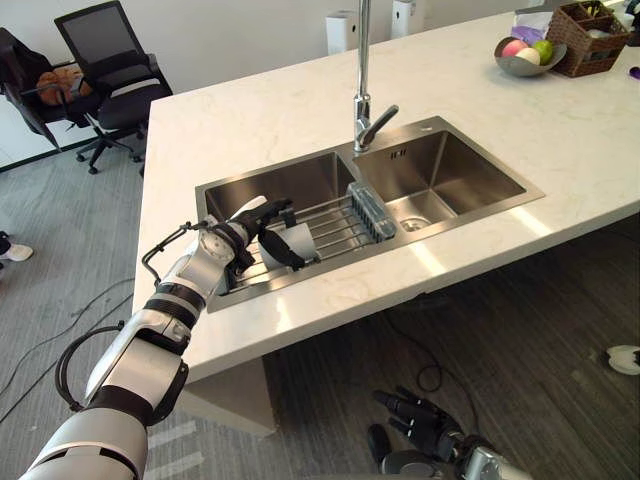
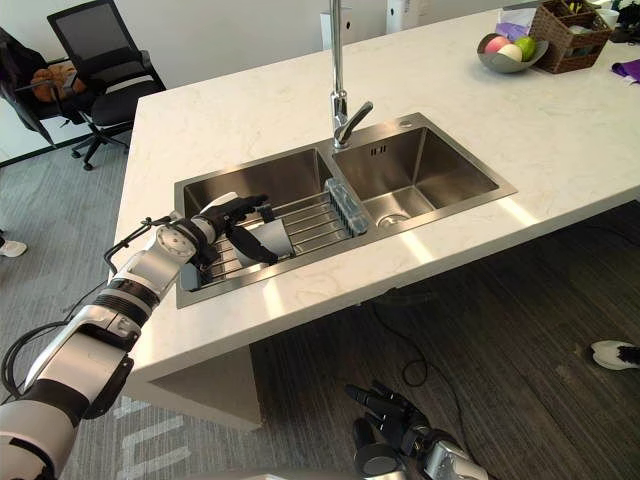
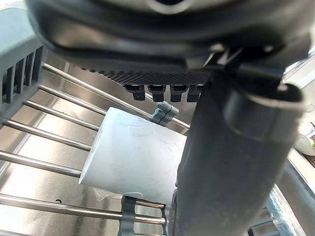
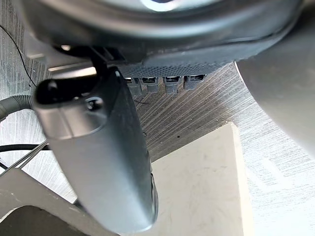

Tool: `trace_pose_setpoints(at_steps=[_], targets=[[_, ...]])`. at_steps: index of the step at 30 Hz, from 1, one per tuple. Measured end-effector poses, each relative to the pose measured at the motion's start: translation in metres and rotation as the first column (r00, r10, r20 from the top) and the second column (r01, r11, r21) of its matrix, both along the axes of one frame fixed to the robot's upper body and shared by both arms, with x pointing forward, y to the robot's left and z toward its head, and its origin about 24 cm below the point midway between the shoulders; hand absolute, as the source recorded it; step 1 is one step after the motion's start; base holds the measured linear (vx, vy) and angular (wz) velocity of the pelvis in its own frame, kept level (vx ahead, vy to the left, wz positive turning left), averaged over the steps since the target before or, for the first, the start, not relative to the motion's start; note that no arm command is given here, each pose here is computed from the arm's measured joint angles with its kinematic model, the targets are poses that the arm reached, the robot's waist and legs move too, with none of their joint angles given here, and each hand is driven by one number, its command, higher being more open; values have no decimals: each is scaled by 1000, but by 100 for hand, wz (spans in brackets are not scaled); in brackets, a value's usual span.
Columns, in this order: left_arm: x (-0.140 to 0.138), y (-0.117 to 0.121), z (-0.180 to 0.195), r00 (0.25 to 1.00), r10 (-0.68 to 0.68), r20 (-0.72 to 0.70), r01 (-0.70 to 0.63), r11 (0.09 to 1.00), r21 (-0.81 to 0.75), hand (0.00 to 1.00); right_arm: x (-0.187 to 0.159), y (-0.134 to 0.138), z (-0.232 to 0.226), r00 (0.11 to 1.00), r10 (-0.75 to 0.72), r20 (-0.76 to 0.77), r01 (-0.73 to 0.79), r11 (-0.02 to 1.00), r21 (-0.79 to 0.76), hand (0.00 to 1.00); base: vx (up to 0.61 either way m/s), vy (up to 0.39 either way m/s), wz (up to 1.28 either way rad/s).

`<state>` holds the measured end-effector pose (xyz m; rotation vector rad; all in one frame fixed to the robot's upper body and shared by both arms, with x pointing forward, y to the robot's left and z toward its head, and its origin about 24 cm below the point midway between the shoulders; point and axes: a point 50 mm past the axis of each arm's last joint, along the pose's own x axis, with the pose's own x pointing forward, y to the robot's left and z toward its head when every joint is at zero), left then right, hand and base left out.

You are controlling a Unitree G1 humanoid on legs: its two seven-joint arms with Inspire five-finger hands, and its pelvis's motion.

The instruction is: Walk over to the sink, pick up the cup, carry it to the dishwasher, place the cup inside the dishwasher, then close the dishwasher door

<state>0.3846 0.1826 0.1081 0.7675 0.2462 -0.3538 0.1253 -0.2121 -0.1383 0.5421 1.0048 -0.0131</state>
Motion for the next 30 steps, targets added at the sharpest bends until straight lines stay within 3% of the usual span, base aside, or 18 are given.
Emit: trace_pose_setpoints(at_steps=[15, 18, 19, 30], targets=[[-7, 6, -15, 998, -5, -68, 8, 999, 45, 100, -14, -9, -4, 999, -20, -49, 19, 999, -26, 100, -28, 2, -1], [-7, 9, -18, 998, -6, -68, 14, 993, 114, 100, -22, -11, -6, 997, -10, -72, 7, 999, -43, 100, -9, 0, -4], [-8, 8, -19, 998, -18, -60, 27, 988, 150, 0, -25, -13, -6, 997, -10, -79, 6, 999, -50, 100, -28, -1, -4], [-7, -4, -24, 999, -46, -19, 49, 957, 287, 0, -34, -17, -8, 994, -30, -105, 24, 998, -64, 100, -31, -5, 0]])
